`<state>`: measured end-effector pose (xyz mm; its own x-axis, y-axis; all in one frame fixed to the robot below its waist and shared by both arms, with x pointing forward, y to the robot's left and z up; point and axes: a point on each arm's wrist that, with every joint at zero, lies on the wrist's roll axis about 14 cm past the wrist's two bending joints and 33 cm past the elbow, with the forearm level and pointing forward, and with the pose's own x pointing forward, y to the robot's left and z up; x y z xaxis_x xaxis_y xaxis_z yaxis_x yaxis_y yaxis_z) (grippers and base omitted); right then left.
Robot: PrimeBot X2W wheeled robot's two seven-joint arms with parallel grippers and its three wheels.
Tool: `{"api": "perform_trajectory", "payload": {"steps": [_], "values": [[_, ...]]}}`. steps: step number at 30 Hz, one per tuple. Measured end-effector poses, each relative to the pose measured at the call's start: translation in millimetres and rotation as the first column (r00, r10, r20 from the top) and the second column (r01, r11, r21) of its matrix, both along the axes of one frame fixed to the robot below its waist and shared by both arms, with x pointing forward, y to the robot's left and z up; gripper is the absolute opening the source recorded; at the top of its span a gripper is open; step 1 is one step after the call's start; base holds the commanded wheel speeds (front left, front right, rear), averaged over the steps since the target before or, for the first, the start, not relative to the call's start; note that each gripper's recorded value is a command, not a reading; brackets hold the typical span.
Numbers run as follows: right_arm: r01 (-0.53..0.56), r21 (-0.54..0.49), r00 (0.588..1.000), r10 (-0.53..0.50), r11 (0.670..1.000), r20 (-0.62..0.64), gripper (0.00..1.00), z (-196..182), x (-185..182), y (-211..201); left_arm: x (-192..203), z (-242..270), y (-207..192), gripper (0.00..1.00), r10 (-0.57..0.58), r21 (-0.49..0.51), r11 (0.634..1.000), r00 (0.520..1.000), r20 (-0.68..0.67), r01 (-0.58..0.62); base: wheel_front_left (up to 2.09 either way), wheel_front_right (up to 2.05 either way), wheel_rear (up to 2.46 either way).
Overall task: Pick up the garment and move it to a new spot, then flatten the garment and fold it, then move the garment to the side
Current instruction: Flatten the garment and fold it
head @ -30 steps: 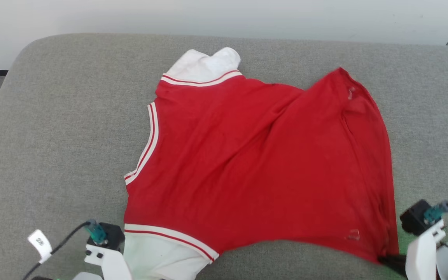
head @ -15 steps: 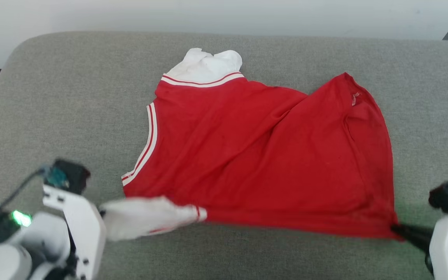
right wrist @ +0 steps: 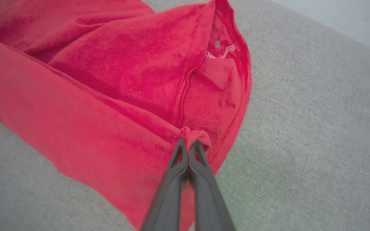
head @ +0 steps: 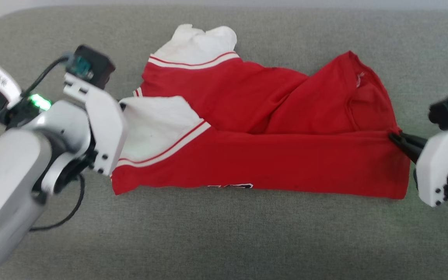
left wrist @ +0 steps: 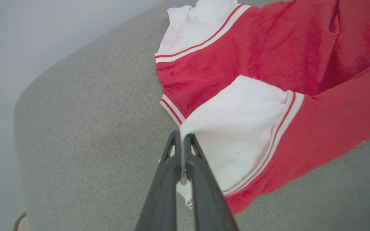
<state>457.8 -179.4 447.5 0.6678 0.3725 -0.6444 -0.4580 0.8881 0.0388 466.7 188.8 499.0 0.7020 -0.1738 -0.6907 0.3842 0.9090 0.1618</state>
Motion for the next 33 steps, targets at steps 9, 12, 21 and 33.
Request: {"api": "perform_trajectory", "payload": {"steps": [9, 12, 21, 33], "values": [[0.021, -0.047, 0.997, -0.024, 0.999, -0.076, 0.0, -42, 28, 3, 26, -72, -3, 0.0, 0.009, 0.011, 1.0, 0.977, -0.212, -0.006, 0.0, 0.0, 0.0], [0.035, -0.052, 0.992, -0.041, 0.998, -0.121, 0.0, -57, 29, 2, 26, -93, -3, 0.0, 0.022, 0.016, 1.0, 0.959, -0.282, -0.019, 0.0, 0.0, 0.0], [0.037, -0.089, 0.987, -0.05, 0.995, -0.152, 0.46, -67, 35, 1, 30, -113, 2, 0.96, 0.083, 0.001, 0.996, 0.934, -0.347, -0.088, 0.0, 0.0, 0.0], [0.07, -0.021, 0.994, -0.068, 0.997, 0.087, 1.0, -12, 53, -10, 36, -61, 20, 1.0, 0.132, -0.036, 0.989, 0.964, -0.232, -0.145, 0.0, 0.0, 0.0]]}}
